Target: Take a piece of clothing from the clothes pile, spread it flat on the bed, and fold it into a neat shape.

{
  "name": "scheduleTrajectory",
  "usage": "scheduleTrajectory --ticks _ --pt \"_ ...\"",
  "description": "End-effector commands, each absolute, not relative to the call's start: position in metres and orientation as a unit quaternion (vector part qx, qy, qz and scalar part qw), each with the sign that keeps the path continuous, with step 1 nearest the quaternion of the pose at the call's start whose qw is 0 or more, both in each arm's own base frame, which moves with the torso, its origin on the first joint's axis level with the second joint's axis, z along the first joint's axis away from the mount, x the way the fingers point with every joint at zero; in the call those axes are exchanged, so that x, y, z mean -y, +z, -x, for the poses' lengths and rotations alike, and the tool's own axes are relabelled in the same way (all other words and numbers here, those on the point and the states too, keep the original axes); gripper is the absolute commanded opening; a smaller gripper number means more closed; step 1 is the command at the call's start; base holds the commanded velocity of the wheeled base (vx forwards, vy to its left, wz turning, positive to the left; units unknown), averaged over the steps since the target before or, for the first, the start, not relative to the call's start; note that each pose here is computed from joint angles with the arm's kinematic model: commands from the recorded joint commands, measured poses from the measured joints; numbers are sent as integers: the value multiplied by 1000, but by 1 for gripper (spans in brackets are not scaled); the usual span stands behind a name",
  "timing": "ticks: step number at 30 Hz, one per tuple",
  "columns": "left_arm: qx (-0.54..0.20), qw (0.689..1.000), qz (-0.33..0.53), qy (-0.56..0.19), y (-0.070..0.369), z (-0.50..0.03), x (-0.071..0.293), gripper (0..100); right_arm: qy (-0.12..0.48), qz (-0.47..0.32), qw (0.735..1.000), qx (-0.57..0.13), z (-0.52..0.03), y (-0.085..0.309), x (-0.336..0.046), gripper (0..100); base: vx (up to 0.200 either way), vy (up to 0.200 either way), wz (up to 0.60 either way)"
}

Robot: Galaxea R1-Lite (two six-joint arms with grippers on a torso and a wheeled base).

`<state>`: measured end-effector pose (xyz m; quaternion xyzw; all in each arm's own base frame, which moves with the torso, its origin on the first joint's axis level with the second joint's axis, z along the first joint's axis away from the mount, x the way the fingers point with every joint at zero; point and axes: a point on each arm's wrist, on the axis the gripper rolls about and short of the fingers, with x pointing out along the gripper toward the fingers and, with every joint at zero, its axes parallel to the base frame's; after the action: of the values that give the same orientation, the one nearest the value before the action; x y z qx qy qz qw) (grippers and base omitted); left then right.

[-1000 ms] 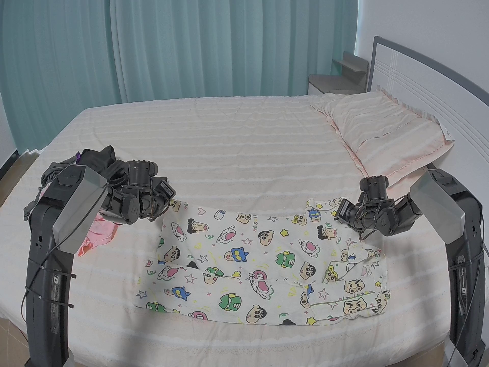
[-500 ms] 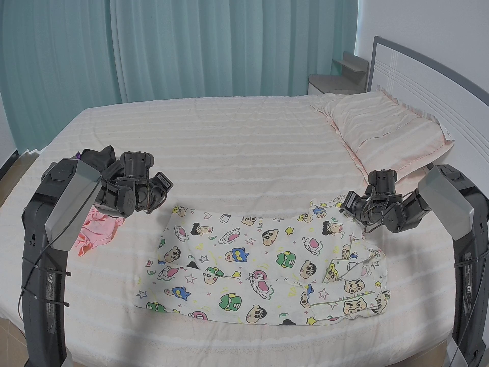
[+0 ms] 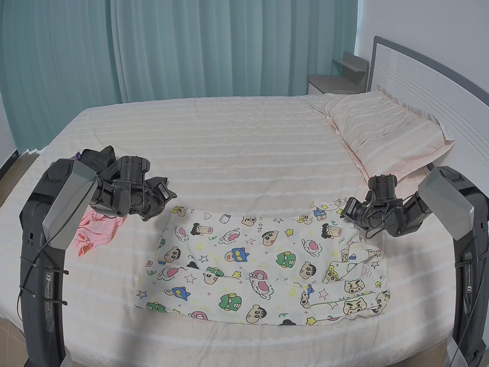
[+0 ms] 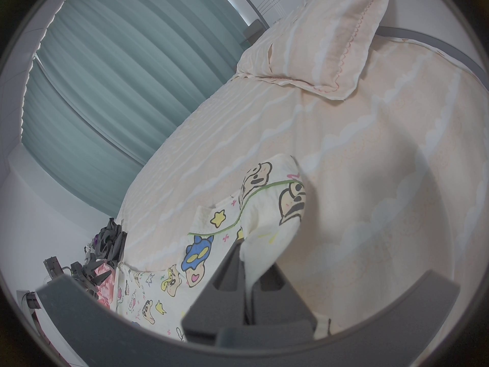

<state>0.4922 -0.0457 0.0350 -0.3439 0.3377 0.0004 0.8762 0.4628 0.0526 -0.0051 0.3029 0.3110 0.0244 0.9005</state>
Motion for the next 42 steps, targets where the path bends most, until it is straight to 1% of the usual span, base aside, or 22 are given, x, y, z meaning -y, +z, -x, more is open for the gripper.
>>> scheduleTrajectory --ticks 1,7,8,12,19,23,31,32,36,42 --pt "-351 881 316 -24 22 -494 44 100 26 -300 899 -318 -458 -5 -56 0 0 0 0" --pt "-361 884 293 -55 16 -495 45 100 24 -298 898 -323 -456 -8 -57 0 0 0 0" --pt "-365 885 282 -69 12 -495 45 100 25 -298 897 -326 -454 -9 -59 0 0 0 0" --pt "-371 886 265 -82 2 -496 47 100 24 -297 896 -329 -453 -11 -60 0 0 0 0" --pt "-370 883 267 -106 3 -499 54 100 25 -297 896 -329 -453 -10 -60 0 0 0 0" --pt "-368 885 264 -109 -5 -505 58 100 26 -298 897 -326 -454 -9 -60 0 0 0 0" --pt "-367 885 261 -120 -5 -507 69 100 30 -299 901 -314 -455 -7 -60 0 0 0 0" --pt "-366 885 261 -121 -4 -508 69 0 30 -299 901 -313 -456 -7 -60 0 0 0 0" --pt "-357 889 261 -118 -2 -511 69 0 29 -299 901 -314 -456 -8 -60 0 0 0 0" --pt "-348 893 263 -105 2 -513 60 0 27 -300 902 -308 -458 -7 -57 0 0 0 0"
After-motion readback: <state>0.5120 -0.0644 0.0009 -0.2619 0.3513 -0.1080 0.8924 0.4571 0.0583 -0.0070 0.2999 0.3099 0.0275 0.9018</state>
